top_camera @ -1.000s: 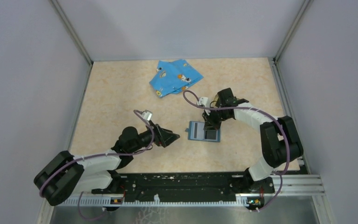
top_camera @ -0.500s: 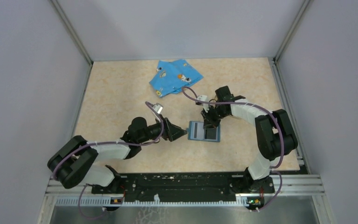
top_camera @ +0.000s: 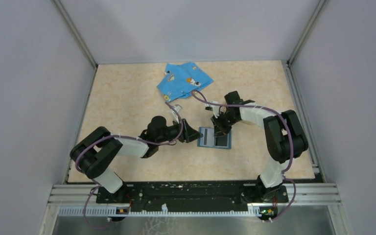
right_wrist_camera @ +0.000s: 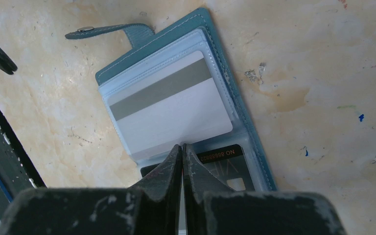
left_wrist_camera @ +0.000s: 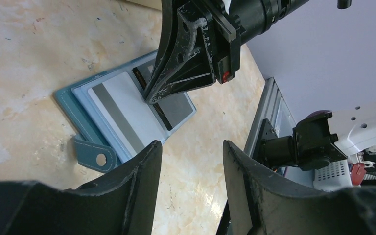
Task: Put the credit cards into the card holder
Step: Turn over the card slot in the card holder.
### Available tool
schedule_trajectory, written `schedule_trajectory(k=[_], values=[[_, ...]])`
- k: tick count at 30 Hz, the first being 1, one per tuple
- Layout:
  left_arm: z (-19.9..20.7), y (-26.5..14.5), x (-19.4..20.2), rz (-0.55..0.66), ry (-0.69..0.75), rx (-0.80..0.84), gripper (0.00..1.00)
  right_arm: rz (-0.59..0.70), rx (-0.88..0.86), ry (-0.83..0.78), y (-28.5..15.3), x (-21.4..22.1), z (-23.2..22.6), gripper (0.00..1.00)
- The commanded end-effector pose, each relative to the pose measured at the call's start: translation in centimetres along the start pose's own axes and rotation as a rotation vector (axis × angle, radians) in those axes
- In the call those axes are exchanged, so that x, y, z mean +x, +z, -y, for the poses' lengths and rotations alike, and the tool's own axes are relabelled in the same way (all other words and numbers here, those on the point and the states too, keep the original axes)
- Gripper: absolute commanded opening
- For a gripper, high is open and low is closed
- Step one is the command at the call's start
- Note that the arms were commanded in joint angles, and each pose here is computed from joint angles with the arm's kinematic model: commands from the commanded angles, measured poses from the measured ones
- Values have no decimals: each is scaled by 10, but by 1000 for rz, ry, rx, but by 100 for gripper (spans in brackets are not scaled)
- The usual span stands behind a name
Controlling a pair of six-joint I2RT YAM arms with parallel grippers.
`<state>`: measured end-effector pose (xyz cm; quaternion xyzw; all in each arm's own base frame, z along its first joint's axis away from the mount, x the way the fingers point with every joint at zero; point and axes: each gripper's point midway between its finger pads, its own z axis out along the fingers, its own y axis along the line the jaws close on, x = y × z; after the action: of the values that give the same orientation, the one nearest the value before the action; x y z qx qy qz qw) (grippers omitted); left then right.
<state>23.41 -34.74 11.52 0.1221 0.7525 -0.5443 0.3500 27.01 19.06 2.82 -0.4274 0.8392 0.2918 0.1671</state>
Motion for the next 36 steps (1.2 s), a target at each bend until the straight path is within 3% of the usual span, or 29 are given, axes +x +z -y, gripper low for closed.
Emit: schedule_trajectory(k=[1, 12, 36], values=[[-2, 12, 2, -16, 4, -2, 55, 30, 25, -7, -3, -17, 9, 2], [-41, 27, 24, -82, -28, -112, 62, -8, 15, 51, 9, -7, 13, 2], [-30, 45, 33, -142, -41, -55, 54, -18, 12, 58, 10, -5, 13, 2]])
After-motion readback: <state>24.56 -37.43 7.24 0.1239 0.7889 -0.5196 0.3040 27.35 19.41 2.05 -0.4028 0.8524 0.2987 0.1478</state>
